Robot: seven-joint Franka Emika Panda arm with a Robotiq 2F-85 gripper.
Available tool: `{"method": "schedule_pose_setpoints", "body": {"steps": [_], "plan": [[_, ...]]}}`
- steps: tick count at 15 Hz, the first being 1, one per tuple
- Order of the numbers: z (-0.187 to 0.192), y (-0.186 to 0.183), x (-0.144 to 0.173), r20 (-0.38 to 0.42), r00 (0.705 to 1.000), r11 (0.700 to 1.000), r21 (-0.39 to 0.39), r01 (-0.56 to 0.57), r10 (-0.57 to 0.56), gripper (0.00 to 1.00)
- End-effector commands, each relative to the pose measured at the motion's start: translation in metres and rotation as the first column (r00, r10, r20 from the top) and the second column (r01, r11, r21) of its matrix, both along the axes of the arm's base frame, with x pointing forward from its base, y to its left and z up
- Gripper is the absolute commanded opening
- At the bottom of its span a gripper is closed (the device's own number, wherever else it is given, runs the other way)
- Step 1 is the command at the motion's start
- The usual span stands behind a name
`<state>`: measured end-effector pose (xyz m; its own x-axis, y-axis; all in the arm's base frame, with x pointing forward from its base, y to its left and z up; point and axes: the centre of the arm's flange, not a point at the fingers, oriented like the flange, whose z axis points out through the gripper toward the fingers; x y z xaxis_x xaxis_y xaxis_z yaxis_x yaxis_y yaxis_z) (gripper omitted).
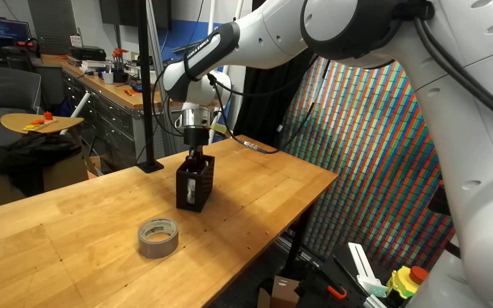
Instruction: Put the towel into the box.
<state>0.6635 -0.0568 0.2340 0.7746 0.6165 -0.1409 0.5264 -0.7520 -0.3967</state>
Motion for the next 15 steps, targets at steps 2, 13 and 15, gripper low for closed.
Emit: {"method": "schedule_pose_setpoints", "body": {"steps": [2, 13, 15], "plan": [[-0.020, -0.009, 0.014, -0.041, 0.999, 0.997, 0.081, 0.020, -0.017, 0.03], [0.010, -0.029, 0.007, -0.017, 0.999, 0.998, 0.044, 0.043, -0.043, 0.03], [0.029, -0.034, 0.004, 0.007, 0.999, 0.999, 0.020, 0.040, -0.041, 0.03]]}}
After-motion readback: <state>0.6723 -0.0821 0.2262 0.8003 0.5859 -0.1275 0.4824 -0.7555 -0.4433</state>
